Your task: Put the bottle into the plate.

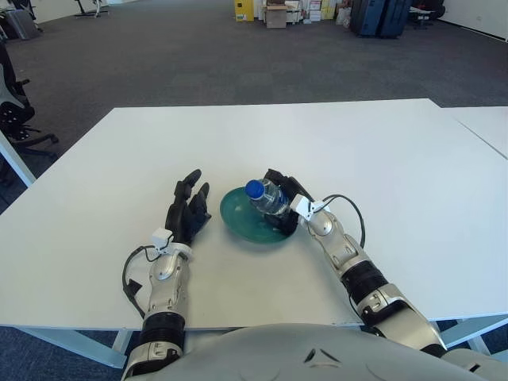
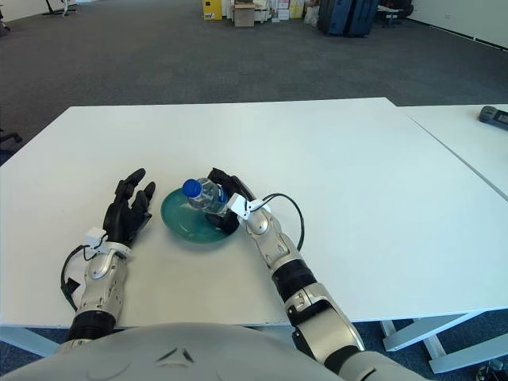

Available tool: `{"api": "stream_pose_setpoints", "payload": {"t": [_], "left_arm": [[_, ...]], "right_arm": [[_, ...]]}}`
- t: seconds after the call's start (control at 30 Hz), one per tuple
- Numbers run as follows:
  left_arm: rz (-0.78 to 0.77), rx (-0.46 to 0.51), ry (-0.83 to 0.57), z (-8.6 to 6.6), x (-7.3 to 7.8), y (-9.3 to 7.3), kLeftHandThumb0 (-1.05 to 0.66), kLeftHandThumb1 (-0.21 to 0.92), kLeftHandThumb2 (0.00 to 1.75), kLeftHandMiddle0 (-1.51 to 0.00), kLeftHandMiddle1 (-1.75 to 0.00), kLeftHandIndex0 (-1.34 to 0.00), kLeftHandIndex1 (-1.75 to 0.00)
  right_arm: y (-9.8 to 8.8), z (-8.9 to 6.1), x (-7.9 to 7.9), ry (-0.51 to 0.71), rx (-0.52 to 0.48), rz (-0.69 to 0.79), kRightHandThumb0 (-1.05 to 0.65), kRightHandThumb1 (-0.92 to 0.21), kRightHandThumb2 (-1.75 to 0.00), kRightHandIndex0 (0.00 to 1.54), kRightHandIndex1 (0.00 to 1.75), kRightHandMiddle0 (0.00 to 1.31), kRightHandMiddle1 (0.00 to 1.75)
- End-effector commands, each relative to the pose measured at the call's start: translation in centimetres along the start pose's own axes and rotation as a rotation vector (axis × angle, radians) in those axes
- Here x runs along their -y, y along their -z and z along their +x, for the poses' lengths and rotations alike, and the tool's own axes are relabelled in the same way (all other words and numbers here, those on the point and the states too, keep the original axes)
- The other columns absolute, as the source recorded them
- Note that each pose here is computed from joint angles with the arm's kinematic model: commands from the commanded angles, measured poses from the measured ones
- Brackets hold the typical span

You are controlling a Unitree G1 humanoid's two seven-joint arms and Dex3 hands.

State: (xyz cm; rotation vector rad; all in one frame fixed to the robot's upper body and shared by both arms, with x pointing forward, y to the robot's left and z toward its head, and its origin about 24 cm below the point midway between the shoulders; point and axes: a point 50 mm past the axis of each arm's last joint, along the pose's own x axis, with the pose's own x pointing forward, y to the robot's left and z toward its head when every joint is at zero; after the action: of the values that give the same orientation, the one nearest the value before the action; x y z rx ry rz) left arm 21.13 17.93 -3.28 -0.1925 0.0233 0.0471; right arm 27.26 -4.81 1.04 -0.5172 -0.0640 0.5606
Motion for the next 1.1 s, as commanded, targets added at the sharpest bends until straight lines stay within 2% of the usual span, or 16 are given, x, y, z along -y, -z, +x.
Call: {"api": "stream_pose_setpoints", "payload": {"t": [0.0, 0.1, 0.17, 0.27, 0.3, 0.33, 0.37, 0.4, 0.47, 0.53, 0.6, 0.67, 0.77, 0.87, 1.07], "left_arm": [[-0.063, -0.118, -0.042, -2.3, 0.4, 2.7, -0.72, 0.92, 0.77, -0.42, -0.01, 0.0, -0.74], [-0.063, -0.118, -0.04, -2.3, 0.5, 2.7, -0.72, 0.92, 0.77, -0.42, -0.01, 0.0, -0.74], [-0.063, -0.118, -0.038, -2.3, 0.5, 2.7, -0.72, 0.92, 0.77, -0.42, 0.0, 0.0, -0.74], [-0.063, -0.118, -0.035, -2.3, 0.5, 2.7, -0.72, 0.92, 0.77, -0.42, 0.0, 0.0, -0.74], [-0.062, -0.118, -0.034, -2.3, 0.6, 2.7, -0.72, 0.92, 0.77, -0.42, 0.0, 0.0, -0.74], [-0.06, -0.118, -0.034, -2.3, 0.6, 2.7, -0.72, 0.92, 0.77, -0.42, 0.0, 0.0, -0.75], [-0.059, -0.118, -0.034, -2.3, 0.6, 2.7, -0.72, 0.92, 0.77, -0.42, -0.01, 0.0, -0.75], [-0.059, -0.118, -0.034, -2.3, 0.6, 2.7, -0.72, 0.92, 0.78, -0.43, -0.01, 0.0, -0.76], [-0.059, -0.121, -0.036, -2.3, 0.6, 2.7, -0.72, 0.92, 0.78, -0.43, -0.01, 0.0, -0.77], [-0.059, -0.123, -0.037, -2.3, 0.6, 2.7, -0.73, 0.92, 0.78, -0.44, -0.01, 0.0, -0.78], [-0.065, -0.128, -0.039, -2.3, 0.6, 2.8, -0.73, 0.92, 0.79, -0.44, -0.01, 0.0, -0.78], [-0.069, -0.131, -0.041, -2.3, 0.6, 2.8, -0.73, 0.92, 0.79, -0.45, -0.02, 0.0, -0.8], [-0.073, -0.129, -0.041, -2.3, 0.6, 2.8, -0.73, 0.92, 0.79, -0.47, -0.02, 0.0, -0.83], [-0.078, -0.128, -0.04, -2.3, 0.7, 2.8, -0.73, 0.92, 0.78, -0.47, -0.02, 0.0, -0.84], [-0.086, -0.132, -0.033, -2.3, 0.8, 2.8, -0.73, 0.92, 0.77, -0.47, -0.02, 0.0, -0.83]], "right_arm": [[-0.7, 0.1, 1.2, 0.013, 0.054, -0.06, 0.0, -0.09, -1.56, 0.8, 1.68, 0.56, 1.75], [-0.9, 0.1, 1.4, -0.01, 0.059, -0.083, 0.0, -0.11, -1.53, 0.78, 1.7, 0.55, 1.71], [-1.1, 0.1, 1.7, -0.03, 0.064, -0.105, -0.01, -0.25, -1.34, 0.68, 1.73, 0.51, 1.6], [-1.3, 0.0, 1.9, -0.052, 0.073, -0.133, -0.01, -0.43, -1.12, 0.55, 1.74, 0.42, 1.56], [-1.4, 0.0, 2.0, -0.063, 0.076, -0.145, -0.01, -0.53, -1.0, 0.47, 1.74, 0.37, 1.56], [-1.5, -0.1, 2.2, -0.085, 0.082, -0.166, -0.24, -0.58, -0.84, 0.35, 1.65, 0.25, 1.5], [-1.5, -0.1, 2.3, -0.1, 0.084, -0.18, -0.35, -0.62, -0.75, 0.29, 1.56, 0.2, 1.42], [-1.6, -0.2, 2.4, -0.11, 0.086, -0.189, -0.52, -0.7, -0.57, 0.2, 1.39, 0.14, 1.28], [-1.7, -0.3, 2.6, -0.132, 0.087, -0.207, -0.71, -0.82, -0.31, 0.11, 1.17, 0.07, 1.1], [-1.7, -0.4, 2.7, -0.146, 0.087, -0.218, -0.82, -0.87, -0.22, 0.09, 0.96, 0.03, 1.01], [-1.7, -0.5, 2.9, -0.162, 0.09, -0.233, -0.88, -0.9, -0.18, 0.07, 0.79, 0.02, 0.94], [-1.7, -0.6, 3.0, -0.172, 0.091, -0.241, -0.96, -0.91, -0.16, 0.1, 0.41, 0.01, 0.81], [-1.8, -0.7, 3.3, -0.199, 0.1, -0.259, -1.02, -0.92, -0.16, 0.09, 0.16, 0.0, 0.68], [-1.8, -0.8, 3.4, -0.217, 0.105, -0.271, -1.04, -0.92, -0.18, 0.06, 0.07, 0.0, 0.59], [-1.9, -0.9, 3.8, -0.264, 0.113, -0.3, -1.05, -0.92, -0.22, 0.01, 0.01, 0.0, 0.44]]}}
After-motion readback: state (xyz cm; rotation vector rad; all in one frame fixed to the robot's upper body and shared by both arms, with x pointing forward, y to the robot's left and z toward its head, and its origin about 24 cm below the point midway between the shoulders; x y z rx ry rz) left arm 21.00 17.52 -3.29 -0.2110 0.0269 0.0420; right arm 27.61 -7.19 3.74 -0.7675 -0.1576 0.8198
